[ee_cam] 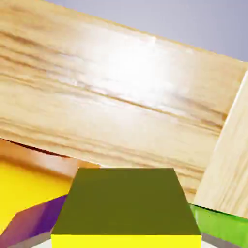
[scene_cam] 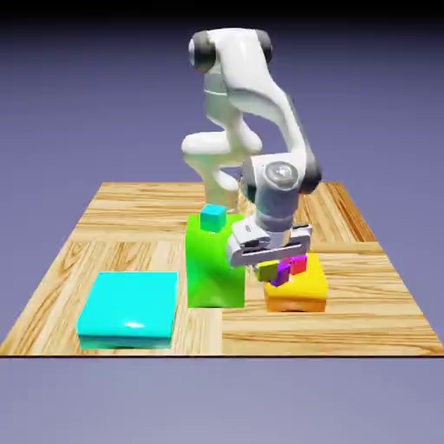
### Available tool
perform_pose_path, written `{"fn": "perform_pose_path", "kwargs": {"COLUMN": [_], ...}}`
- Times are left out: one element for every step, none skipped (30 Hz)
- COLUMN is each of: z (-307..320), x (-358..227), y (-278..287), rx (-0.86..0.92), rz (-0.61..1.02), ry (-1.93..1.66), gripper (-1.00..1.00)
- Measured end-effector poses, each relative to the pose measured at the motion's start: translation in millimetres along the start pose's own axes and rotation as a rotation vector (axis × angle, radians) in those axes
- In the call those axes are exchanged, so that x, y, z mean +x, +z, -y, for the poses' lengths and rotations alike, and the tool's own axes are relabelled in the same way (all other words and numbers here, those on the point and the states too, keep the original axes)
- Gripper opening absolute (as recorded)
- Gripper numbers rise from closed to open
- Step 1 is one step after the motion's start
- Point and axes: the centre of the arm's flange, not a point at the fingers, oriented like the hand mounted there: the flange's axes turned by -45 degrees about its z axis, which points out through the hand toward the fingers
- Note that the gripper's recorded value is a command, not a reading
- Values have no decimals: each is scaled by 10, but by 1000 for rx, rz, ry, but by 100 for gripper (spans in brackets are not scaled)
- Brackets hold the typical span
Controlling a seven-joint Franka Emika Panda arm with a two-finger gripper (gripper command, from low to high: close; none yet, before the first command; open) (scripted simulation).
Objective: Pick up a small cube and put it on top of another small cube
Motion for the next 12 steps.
{"fn": "perform_pose_path", "kwargs": {"z": [105,202,279,285,284,280,277,276,274,273,273,273], "x": [-102,-206,-311,-326,-326,-303,-286,-277,-273,-275,-275,-275], "y": [-51,-96,-137,-144,-144,10,164,316,468,549,549,549], "rx": [-3,-6,-10,-10,-10,-10,-10,-10,-10,-10,-13,-13], "rz": [1,2,3,3,3,3,3,3,3,3,3,3], "ry": [2,5,12,14,14,14,14,14,14,14,14,14], "gripper": [-100,-100,-100,-100,-100,-100,-100,-100,-100,100,100,100]}}
